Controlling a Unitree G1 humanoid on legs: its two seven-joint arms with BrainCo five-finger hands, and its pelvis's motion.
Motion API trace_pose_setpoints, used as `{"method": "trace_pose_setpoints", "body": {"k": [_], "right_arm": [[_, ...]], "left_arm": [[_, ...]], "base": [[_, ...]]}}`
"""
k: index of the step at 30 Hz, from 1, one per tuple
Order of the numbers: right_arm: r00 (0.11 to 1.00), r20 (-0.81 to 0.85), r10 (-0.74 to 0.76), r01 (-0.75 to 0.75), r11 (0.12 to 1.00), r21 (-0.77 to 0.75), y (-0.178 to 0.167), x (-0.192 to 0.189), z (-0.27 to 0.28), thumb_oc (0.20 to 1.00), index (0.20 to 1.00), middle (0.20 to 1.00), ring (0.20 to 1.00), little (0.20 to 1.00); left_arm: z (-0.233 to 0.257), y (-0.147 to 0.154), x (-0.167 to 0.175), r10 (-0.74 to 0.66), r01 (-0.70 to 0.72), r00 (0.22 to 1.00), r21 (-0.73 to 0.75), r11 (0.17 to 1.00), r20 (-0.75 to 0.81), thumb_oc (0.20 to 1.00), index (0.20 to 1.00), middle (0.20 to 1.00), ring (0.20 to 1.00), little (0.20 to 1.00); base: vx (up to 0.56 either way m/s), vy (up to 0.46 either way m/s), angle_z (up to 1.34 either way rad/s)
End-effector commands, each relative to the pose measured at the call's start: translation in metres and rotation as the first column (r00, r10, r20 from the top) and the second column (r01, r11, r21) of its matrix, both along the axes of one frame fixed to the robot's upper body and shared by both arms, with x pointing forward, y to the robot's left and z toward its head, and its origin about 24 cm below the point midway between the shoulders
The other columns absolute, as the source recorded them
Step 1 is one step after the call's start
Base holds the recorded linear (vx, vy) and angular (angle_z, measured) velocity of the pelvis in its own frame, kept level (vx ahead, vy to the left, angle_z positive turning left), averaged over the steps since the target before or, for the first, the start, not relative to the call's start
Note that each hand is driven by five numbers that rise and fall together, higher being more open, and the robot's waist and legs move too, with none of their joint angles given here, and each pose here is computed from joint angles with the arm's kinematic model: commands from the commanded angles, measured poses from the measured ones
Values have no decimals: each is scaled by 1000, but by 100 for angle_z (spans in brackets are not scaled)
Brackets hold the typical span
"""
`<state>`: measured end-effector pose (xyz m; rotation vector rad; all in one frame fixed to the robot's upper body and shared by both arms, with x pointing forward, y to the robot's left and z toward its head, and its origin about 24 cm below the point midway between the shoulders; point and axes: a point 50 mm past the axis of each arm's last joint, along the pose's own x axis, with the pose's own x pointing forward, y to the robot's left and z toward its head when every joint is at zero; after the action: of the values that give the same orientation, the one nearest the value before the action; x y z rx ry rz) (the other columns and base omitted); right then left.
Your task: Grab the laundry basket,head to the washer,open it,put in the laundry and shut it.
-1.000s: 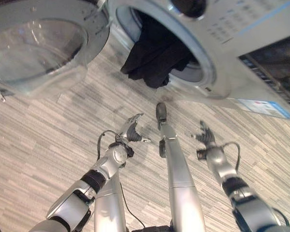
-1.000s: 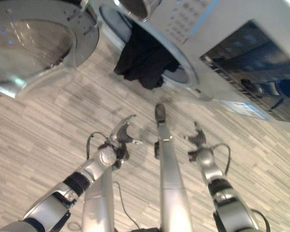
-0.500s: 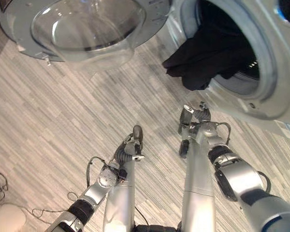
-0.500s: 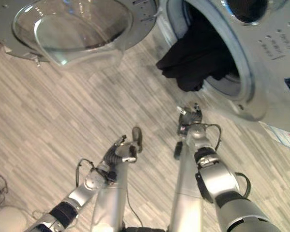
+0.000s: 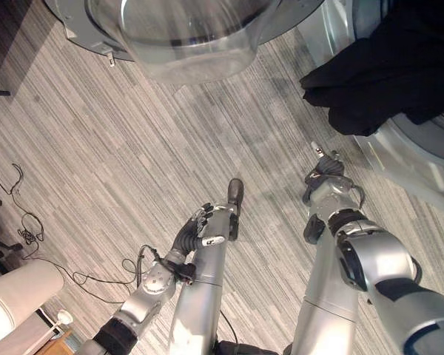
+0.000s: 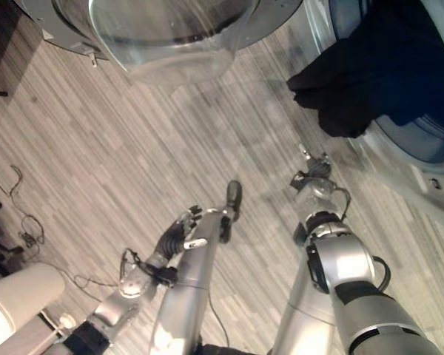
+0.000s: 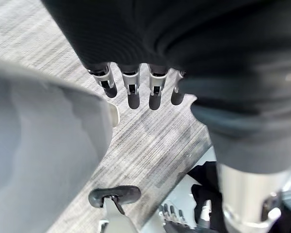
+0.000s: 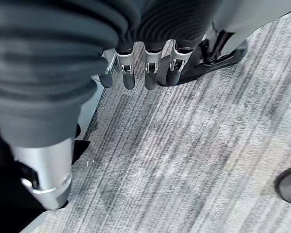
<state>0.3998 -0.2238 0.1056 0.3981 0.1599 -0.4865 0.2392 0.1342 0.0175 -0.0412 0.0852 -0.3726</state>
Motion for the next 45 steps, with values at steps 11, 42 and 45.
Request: {"method": "trace_pose_setpoints", "body": {"k": [11,42,45], "right_arm": [[979,156,-133,136,991,-9,-47,3,58,1000,1000,1000,1000,1000],[800,550,-239,311,950,-39,-97,-19,217,200,200,200,200,200],[778,588,-220,309,950,-53,-93,-21,230,200,200,200,200,200]], "left_arm": [[16,1,-25,-61,63,998,-159,985,17,1000,1000,1000,1000,1000],[42,2,-18,-6,31,996,-276,961,93,1000,1000,1000,1000,1000],[43,3,-17,-6,32,995,-274,961,97,1000,1000,1000,1000,1000]], "base": [[30,-6,10],[11,2,2],[0,0,0]]}}
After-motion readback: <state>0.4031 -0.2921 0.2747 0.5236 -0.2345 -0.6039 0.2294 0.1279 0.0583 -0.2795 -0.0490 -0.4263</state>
